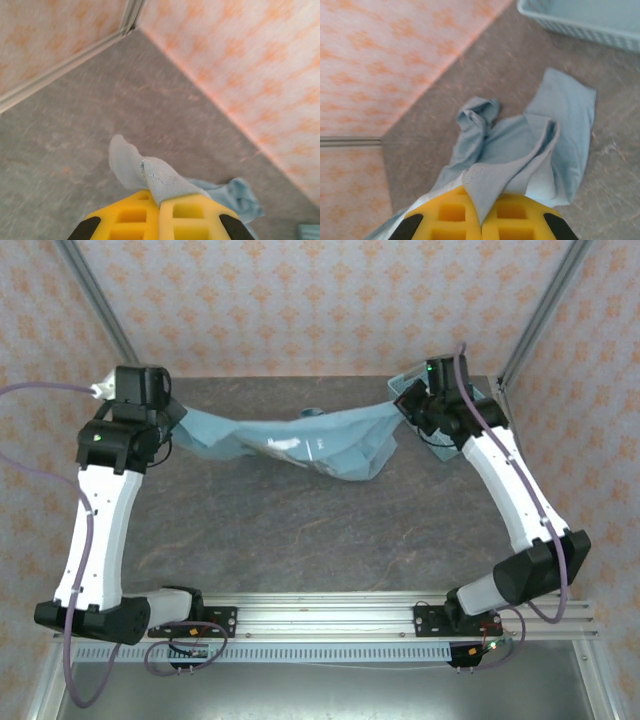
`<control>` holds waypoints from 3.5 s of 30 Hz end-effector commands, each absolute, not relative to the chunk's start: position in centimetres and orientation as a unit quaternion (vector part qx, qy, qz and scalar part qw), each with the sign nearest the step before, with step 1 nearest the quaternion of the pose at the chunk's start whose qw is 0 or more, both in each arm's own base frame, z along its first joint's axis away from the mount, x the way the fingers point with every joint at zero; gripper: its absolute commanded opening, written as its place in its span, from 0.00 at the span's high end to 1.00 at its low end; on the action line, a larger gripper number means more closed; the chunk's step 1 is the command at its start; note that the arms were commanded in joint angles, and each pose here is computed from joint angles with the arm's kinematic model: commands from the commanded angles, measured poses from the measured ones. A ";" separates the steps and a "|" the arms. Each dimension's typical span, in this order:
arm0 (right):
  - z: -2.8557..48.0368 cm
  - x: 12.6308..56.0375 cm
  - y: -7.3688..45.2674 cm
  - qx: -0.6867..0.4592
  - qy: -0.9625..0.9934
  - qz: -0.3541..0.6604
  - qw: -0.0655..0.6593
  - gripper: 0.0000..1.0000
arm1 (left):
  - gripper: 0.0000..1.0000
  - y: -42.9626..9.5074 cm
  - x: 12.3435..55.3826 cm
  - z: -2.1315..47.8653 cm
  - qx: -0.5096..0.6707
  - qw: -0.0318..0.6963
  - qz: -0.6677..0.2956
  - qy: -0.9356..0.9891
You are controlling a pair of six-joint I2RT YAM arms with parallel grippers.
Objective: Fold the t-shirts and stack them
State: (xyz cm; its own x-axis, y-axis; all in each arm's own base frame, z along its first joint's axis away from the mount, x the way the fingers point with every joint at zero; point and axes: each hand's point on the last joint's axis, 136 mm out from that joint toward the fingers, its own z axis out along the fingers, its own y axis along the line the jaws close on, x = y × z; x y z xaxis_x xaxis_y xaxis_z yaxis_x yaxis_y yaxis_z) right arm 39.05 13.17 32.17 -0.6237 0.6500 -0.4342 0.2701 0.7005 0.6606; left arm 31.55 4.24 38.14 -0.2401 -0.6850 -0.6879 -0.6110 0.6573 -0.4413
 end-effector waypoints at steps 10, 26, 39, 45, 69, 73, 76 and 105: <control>52.8 27.8 9.7 0.161 0.696 0.391 0.581 1.00 | 1.00 7.6 19.0 56.3 -0.410 0.694 -0.099 0.583; 52.7 41.7 18.9 0.125 0.674 0.543 0.485 1.00 | 1.00 7.4 32.8 59.4 -0.392 0.679 -0.090 0.614; 54.0 52.8 19.4 0.120 0.657 0.563 0.487 1.00 | 1.00 10.8 37.4 63.7 -0.353 0.724 -0.161 0.570; 56.7 54.9 15.1 0.153 0.614 0.581 0.511 1.00 | 1.00 9.8 32.9 67.4 -0.322 0.760 -0.170 0.538; 5.5 41.7 16.1 0.317 0.916 0.241 0.047 1.00 | 1.00 -3.2 22.7 6.2 -0.496 0.078 -0.120 0.856; 4.3 38.1 14.5 0.334 0.922 0.195 0.030 1.00 | 1.00 -3.6 19.7 5.2 -0.509 0.038 -0.090 0.855; 4.1 35.5 13.0 0.344 0.924 0.164 0.028 1.00 | 1.00 -2.9 18.1 5.7 -0.532 0.042 -0.076 0.842; 3.4 24.5 6.7 0.361 0.932 0.035 -0.015 1.00 | 1.00 0.2 10.4 6.8 -0.570 0.049 0.005 0.820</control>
State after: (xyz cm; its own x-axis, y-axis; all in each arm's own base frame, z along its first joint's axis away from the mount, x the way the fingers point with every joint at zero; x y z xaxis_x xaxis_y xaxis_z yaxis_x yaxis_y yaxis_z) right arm 26.39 8.43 3.81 -0.7371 0.6737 0.0525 0.6737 0.7265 0.1357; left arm 11.92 -0.07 7.67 -0.3382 -0.9366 -0.0913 -0.9311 0.3471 -0.1118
